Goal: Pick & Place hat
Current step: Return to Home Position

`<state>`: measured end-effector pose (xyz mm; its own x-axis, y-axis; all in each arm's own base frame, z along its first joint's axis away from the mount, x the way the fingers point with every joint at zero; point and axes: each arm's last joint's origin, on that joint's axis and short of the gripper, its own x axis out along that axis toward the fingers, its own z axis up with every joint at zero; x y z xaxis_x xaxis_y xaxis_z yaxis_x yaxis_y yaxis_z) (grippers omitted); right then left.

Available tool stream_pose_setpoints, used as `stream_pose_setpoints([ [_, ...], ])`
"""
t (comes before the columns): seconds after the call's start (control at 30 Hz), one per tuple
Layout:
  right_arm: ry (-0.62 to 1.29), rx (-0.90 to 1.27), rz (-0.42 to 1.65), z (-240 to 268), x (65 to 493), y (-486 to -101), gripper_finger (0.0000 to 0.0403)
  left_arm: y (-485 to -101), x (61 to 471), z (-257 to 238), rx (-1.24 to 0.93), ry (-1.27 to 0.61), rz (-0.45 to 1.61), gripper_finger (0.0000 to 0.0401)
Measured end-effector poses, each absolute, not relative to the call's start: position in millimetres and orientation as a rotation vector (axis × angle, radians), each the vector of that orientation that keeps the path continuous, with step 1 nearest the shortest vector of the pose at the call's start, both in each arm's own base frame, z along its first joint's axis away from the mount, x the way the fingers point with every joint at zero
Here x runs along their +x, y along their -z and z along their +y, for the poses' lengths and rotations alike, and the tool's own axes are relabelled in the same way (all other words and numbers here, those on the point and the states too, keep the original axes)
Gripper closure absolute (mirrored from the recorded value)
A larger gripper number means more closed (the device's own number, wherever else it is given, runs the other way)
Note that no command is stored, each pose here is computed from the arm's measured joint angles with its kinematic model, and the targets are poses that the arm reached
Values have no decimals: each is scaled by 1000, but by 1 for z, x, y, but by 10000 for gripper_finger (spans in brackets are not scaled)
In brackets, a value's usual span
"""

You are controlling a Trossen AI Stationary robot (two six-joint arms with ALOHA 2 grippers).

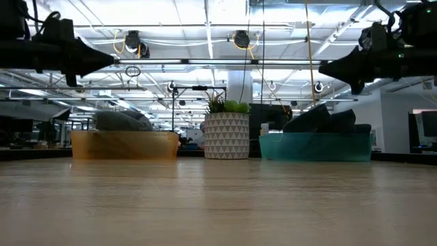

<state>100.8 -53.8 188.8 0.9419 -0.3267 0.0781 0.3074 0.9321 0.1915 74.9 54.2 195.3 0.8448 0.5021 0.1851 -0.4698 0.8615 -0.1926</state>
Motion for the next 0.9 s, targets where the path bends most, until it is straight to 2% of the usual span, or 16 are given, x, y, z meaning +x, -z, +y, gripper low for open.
stream_pose_setpoints([
  [0.17, 335, 190, -121, -53, 99, -181, 389, -180, 78, 56, -194, -515, -198, 330],
  [0.43, 442, 163, -146, -54, 95, -182, 390, -178, 78, 57, -192, -517, -183, 329],
  [0.63, 491, 193, -44, -54, 92, -171, 391, -170, 79, 57, -244, -527, -108, 329],
  [0.9, 505, 221, 80, -52, 89, -158, 388, -171, 79, 57, -248, -525, -110, 329],
])
